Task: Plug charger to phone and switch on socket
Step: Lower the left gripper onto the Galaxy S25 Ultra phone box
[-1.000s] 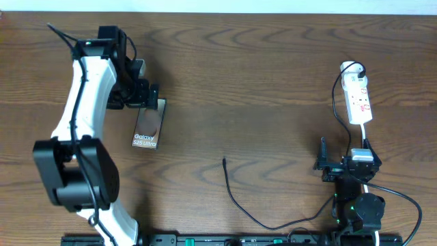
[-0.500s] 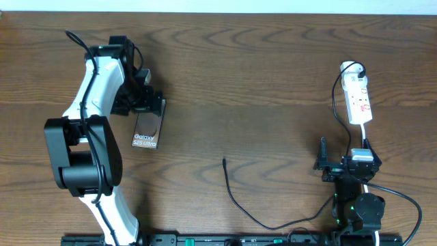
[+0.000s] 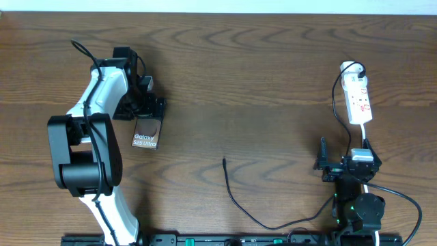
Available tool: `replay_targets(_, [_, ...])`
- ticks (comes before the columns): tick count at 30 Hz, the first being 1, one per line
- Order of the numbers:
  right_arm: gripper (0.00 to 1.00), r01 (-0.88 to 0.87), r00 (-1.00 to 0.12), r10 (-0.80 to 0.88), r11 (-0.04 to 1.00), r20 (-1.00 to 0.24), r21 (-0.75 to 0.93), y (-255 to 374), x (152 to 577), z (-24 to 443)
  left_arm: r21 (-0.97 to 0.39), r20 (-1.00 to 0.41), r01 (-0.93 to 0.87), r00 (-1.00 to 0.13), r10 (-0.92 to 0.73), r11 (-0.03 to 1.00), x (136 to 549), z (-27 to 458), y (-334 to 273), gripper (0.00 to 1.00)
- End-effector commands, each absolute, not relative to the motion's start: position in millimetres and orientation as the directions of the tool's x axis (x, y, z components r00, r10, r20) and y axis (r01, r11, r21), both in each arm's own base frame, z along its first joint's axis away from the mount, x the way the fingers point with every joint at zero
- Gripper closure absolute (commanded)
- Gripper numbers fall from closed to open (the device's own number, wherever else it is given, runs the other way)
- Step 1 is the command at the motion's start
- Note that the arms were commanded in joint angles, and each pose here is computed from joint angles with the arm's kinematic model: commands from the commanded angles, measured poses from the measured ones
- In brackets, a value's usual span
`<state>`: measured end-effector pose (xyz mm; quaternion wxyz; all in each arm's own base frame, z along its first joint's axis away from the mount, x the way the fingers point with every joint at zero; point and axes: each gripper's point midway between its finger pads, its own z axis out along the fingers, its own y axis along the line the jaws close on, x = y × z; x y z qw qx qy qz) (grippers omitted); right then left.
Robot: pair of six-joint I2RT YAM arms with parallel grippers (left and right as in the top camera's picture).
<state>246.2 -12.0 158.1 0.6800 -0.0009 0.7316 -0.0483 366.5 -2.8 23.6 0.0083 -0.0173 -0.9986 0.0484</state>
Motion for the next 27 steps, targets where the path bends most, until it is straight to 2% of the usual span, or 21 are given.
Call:
replay_targets(1, [0.01, 0.065, -0.075, -0.08, 0.994, -0.994, -0.085, -12, 246, 158, -0.088, 0.023, 0.055, -0.998, 0.057, 0.995, 363, 16, -1, 0.02])
replay_targets(27, [0.01, 0.065, -0.075, -0.08, 0.994, -0.994, -0.085, -12, 246, 158, -0.066, 0.019, 0.1, -0.995, 0.102, 0.993, 359, 3, -4, 0.02])
